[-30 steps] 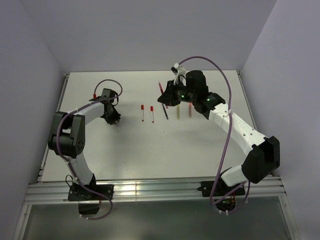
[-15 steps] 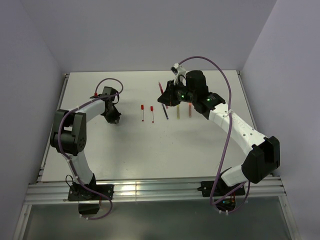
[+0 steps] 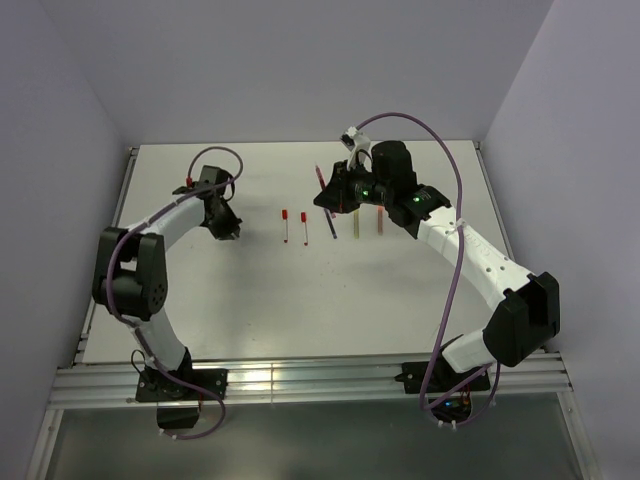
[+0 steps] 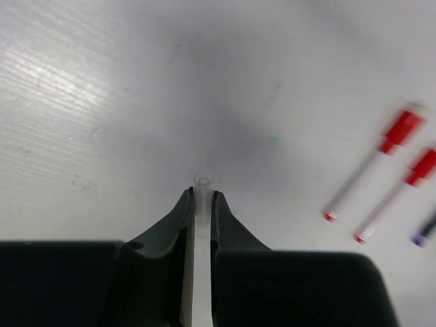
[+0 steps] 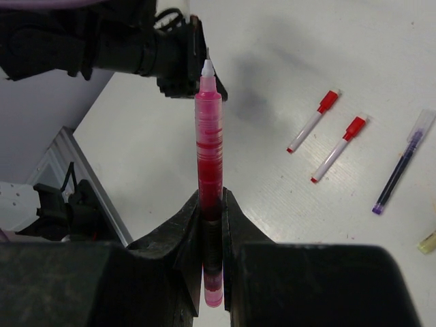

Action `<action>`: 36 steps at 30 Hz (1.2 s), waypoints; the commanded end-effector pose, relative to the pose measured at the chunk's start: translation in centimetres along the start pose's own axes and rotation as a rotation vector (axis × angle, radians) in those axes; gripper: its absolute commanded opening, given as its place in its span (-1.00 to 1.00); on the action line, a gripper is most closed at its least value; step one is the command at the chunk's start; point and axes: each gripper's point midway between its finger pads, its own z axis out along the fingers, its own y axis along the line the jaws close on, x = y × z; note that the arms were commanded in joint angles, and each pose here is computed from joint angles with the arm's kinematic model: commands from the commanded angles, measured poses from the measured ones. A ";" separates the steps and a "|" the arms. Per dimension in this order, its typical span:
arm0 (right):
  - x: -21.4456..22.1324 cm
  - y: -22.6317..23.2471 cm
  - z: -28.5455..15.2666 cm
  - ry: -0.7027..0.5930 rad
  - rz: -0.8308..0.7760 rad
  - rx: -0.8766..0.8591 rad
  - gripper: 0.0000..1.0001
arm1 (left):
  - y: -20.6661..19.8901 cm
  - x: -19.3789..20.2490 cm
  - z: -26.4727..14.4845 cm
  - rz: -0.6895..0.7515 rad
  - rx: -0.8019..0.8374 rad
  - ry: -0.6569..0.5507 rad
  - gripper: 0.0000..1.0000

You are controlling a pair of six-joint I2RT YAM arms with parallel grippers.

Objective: Insert the pens into the pen caps
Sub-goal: Insert the pen cap onto the pen.

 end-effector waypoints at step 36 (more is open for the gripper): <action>-2.5 13.8 -0.7 -0.096 -0.113 -0.463 -1.00 | -16.7 -1.4 -39.5 0.354 1.515 -0.444 -0.99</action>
